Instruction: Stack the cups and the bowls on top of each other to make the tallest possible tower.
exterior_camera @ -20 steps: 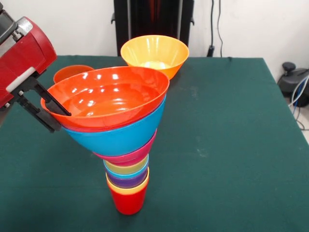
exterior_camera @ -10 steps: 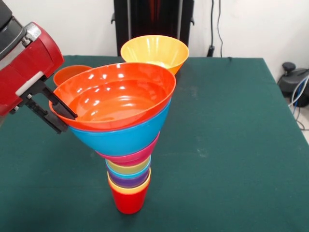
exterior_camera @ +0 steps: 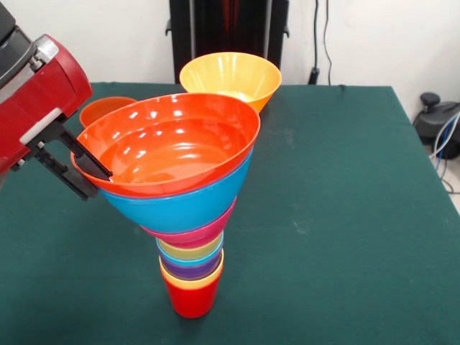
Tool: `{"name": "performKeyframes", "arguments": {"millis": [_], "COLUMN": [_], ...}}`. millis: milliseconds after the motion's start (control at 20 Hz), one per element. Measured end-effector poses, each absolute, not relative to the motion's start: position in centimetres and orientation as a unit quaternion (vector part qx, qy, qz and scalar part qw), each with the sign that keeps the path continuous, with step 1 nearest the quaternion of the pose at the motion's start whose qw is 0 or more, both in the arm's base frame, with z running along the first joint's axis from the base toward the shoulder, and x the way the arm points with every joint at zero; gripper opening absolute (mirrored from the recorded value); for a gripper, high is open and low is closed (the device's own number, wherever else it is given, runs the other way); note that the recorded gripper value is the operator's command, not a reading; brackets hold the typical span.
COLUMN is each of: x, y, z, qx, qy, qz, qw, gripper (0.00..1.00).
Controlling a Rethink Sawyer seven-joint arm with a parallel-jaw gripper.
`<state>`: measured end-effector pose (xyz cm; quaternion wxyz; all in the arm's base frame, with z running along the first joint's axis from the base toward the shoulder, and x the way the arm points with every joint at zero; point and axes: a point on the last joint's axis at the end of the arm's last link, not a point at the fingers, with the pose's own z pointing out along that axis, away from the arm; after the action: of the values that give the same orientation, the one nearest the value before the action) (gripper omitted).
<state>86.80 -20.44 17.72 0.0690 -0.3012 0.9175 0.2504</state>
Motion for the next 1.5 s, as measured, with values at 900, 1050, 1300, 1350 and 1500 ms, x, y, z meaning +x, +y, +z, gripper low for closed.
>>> {"name": "performKeyframes", "arguments": {"millis": [900,1050,1300,1350,1500], "x": [86.6,86.5,86.4,86.3,86.3], "y": [-20.1,-20.0,-20.1,-20.1,-20.1], "z": [17.3,17.0,16.8,16.8,16.7], "qx": [-0.302,-0.302,-0.301,-0.301,-0.301], "qy": [0.918,0.918,0.918,0.918,0.918], "qz": [0.251,0.250,0.252,0.252,0.252], "qw": [0.061,0.058,0.054,0.054,0.053], "gripper": [1.00,1.00,1.00,1.00,1.00]}}
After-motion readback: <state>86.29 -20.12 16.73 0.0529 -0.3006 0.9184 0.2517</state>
